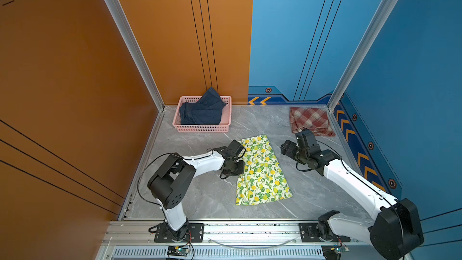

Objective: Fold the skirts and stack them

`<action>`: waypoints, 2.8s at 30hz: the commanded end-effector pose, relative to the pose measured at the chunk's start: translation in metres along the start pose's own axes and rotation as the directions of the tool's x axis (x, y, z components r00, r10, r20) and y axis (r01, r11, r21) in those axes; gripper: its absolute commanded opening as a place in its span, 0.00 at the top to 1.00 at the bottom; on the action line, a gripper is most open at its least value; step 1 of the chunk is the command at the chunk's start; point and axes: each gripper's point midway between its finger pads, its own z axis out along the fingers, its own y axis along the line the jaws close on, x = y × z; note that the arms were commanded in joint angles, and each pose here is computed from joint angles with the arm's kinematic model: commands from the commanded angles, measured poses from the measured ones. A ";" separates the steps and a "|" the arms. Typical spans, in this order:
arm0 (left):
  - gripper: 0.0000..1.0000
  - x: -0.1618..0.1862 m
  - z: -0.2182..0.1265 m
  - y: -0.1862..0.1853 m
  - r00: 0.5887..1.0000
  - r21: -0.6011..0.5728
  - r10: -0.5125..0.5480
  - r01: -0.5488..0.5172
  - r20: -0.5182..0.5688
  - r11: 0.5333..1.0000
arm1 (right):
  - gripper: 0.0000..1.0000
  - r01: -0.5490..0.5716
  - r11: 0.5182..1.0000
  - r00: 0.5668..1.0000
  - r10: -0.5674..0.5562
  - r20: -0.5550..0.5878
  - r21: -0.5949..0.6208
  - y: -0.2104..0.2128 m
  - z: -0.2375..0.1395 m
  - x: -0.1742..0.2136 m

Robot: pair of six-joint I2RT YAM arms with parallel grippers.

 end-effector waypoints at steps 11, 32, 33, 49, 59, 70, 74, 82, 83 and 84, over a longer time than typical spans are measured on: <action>0.93 0.004 -0.028 0.014 0.998 0.053 -0.060 0.060 0.014 0.997 | 0.22 0.344 0.939 0.934 -0.339 -0.110 0.027 0.048 0.012 0.029; 0.78 -0.027 -0.031 0.019 0.962 0.185 -0.259 0.239 0.093 0.953 | 0.58 0.623 0.774 0.763 -0.571 -0.302 0.113 0.088 0.097 0.125; 0.77 -0.029 -0.030 0.019 0.958 0.190 -0.269 0.247 0.096 0.950 | 0.58 0.629 0.768 0.760 -0.574 -0.305 0.121 0.086 0.098 0.126; 0.73 -0.028 -0.009 0.014 0.944 0.202 -0.317 0.294 0.088 0.934 | 0.81 0.645 0.747 0.745 -0.569 -0.349 0.159 0.072 0.114 0.142; 0.74 -0.024 0.001 0.017 0.942 0.189 -0.327 0.308 0.076 0.932 | 1.00 0.632 0.762 0.758 -0.569 -0.318 0.142 0.079 0.111 0.136; 0.94 -0.020 0.012 0.021 0.935 0.192 -0.352 0.336 0.055 0.922 | 0.77 0.638 0.758 0.753 -0.577 -0.318 0.135 0.074 0.110 0.141; 1.00 -0.018 0.014 0.023 0.931 0.199 -0.362 0.346 0.048 0.917 | 0.77 0.639 0.757 0.751 -0.578 -0.320 0.132 0.074 0.112 0.144; 1.00 -0.018 0.009 0.029 0.917 0.232 -0.396 0.374 0.055 0.898 | 0.81 0.638 0.759 0.750 -0.573 -0.331 0.132 0.068 0.115 0.151; 1.00 -0.018 0.007 0.030 0.916 0.236 -0.396 0.373 0.058 0.897 | 0.81 0.635 0.761 0.753 -0.571 -0.327 0.132 0.068 0.115 0.151; 1.00 -0.019 0.005 0.030 0.916 0.239 -0.396 0.372 0.062 0.897 | 0.82 0.633 0.763 0.754 -0.570 -0.328 0.130 0.068 0.116 0.151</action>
